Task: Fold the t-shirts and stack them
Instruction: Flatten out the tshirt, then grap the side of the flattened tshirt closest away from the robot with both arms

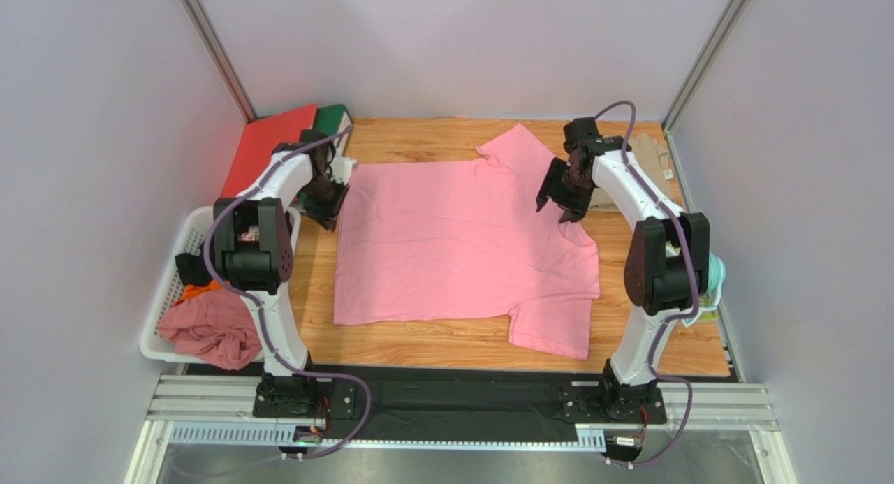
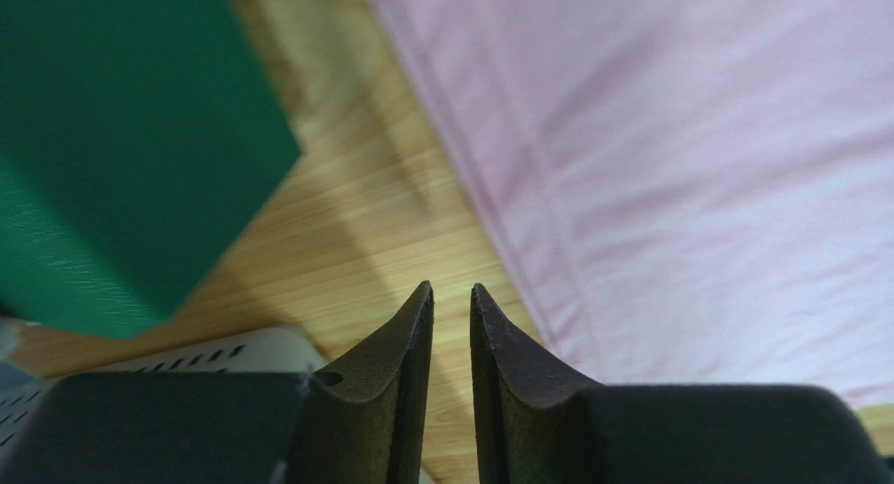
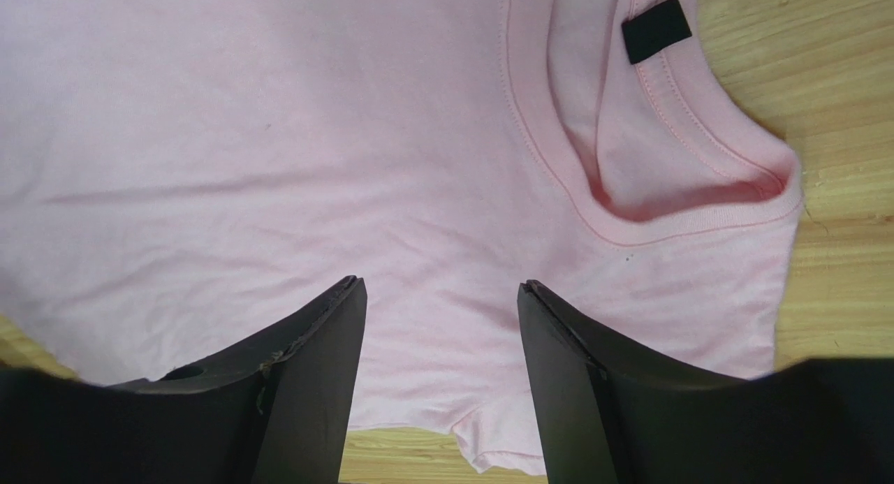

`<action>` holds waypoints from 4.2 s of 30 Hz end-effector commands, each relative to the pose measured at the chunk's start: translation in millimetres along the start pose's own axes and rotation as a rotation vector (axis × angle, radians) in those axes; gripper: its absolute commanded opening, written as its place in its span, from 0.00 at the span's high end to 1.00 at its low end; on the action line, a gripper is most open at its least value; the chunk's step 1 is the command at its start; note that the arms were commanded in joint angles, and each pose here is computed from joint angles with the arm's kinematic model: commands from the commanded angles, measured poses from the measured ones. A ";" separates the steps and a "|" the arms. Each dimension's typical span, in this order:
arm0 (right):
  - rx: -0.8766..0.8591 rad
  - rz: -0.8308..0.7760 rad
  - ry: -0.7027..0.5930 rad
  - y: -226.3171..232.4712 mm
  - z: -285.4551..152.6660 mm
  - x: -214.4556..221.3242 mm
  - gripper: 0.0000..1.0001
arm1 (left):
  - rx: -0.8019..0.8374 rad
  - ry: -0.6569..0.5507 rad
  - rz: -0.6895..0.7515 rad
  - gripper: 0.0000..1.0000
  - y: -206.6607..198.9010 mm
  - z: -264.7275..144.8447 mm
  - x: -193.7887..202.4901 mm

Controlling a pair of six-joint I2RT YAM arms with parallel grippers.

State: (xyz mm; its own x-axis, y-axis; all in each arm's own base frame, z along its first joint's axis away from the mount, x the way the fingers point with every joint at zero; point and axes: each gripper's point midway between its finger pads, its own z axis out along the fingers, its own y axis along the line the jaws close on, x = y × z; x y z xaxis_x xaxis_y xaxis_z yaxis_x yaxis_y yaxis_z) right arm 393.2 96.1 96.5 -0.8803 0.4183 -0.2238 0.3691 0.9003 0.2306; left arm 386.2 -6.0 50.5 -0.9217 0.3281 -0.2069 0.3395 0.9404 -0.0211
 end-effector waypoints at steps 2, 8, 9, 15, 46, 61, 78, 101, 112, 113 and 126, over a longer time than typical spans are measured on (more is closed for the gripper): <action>-0.052 -0.026 -0.053 10.7 -33.1 5.1 0.39 | 0.117 -0.081 0.140 0.73 -82.0 -40.6 -1.1; -0.038 -0.035 -0.035 -1.4 -30.0 28.8 0.39 | 0.134 -0.003 0.176 0.73 -97.9 -19.0 38.8; -0.040 -0.037 -0.041 -2.3 -31.7 29.7 0.39 | 0.128 0.014 0.176 0.73 -96.6 -14.4 43.5; -0.031 -0.038 -0.047 -9.9 -35.7 37.7 0.38 | 0.135 0.102 0.159 0.73 -96.4 6.7 63.5; -0.022 -0.048 0.020 -38.1 -44.1 87.3 0.38 | 0.085 0.164 0.124 0.73 -62.3 20.9 64.7; -0.006 0.010 0.103 -86.3 -79.8 218.4 0.37 | 0.128 0.069 0.260 0.68 -98.1 -68.4 145.1; 0.105 0.217 0.052 -142.8 -44.0 272.5 0.38 | 0.032 -0.048 0.337 0.69 -83.2 -46.5 130.2; 0.232 0.248 -0.095 -153.7 -26.2 248.5 0.52 | 0.089 0.035 0.284 0.70 -68.8 -4.8 135.4; 0.225 0.237 -0.093 -145.5 -24.4 243.5 0.52 | 0.121 0.032 0.312 0.70 -75.4 -2.9 145.5; 0.229 0.236 -0.090 -146.9 -23.1 244.4 0.52 | 0.122 0.038 0.316 0.70 -75.5 -1.6 148.0; 0.231 0.236 -0.068 -148.6 -16.2 250.1 0.54 | 0.140 0.026 0.337 0.70 -79.4 -2.6 151.9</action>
State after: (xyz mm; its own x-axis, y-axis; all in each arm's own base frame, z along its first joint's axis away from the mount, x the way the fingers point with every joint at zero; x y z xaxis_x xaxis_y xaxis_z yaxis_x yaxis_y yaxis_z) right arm 107.8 63.0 24.4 -0.7488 0.6187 -0.2379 0.6278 0.7771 0.0450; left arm 214.5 -27.1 17.8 -0.7823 0.6040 -0.1523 0.6197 0.7795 -0.0919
